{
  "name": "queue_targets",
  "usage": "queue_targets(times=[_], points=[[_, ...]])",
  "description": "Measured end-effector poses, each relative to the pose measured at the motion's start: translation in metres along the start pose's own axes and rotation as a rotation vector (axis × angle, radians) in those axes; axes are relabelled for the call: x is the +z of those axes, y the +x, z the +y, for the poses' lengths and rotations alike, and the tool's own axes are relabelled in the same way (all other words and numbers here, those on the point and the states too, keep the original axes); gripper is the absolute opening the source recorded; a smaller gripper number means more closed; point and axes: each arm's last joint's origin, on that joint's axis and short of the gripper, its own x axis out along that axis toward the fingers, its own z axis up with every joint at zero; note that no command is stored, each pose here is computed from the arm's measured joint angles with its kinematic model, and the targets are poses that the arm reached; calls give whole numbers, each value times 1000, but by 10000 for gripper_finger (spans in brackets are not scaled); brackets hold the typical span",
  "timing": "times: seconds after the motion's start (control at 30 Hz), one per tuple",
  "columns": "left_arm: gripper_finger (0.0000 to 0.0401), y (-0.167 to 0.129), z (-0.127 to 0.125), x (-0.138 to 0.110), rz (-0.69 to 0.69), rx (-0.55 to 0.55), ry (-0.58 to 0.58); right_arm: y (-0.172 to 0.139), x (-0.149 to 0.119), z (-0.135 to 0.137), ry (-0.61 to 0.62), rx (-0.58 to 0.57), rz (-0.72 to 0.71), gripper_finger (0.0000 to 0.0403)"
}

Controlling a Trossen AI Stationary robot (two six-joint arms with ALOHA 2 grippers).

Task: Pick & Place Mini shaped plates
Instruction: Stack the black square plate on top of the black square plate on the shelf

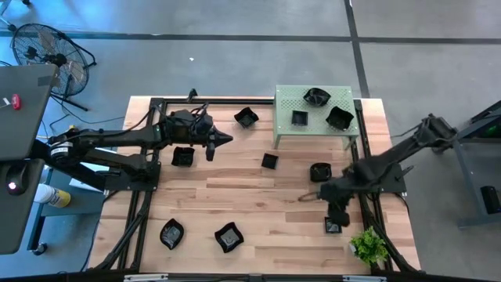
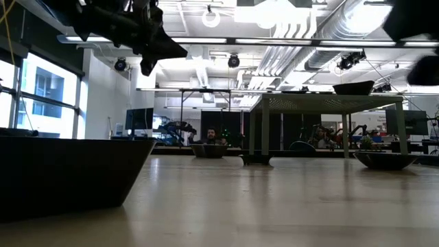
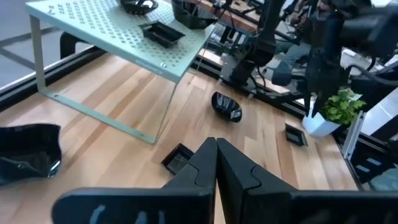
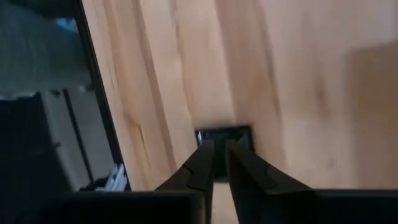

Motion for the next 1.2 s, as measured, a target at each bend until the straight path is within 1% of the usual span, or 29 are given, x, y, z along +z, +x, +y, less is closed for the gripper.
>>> queue_targets(times=[0.13, 0.27, 0.5, 0.73, 0.8, 0.87, 0.93, 1.1, 1.2], points=[[0, 0, 1, -1, 9, 17, -3, 22, -16, -7, 7, 3, 38, 75], [0, 0, 2, -3, 28, 29, -7, 34, -24, -16, 15, -19, 56, 95], [0, 0, 2, -6, 56, 39, -12, 47, -30, -30, -10, -59, 23, 98], [0, 0, 3, -8, 71, 52, -16, 60, -37, -43, -28, -42, 10, 97], [0, 0, 3, -7, 71, 52, -15, 62, -39, -46, -26, -37, 22, 89], [0, 0, 3, -7, 71, 52, -15, 64, -39, -46, -35, -3, 28, 76], [0, 0, 3, -7, 70, 52, -15, 65, -39, -46, -43, 21, 30, 59], [0, 0, 3, -7, 70, 54, -15, 65, -39, -45, -38, 25, 30, 11], [0, 0, 3, -7, 69, 54, -15, 65, -38, -44, -22, 36, 22, 5]])
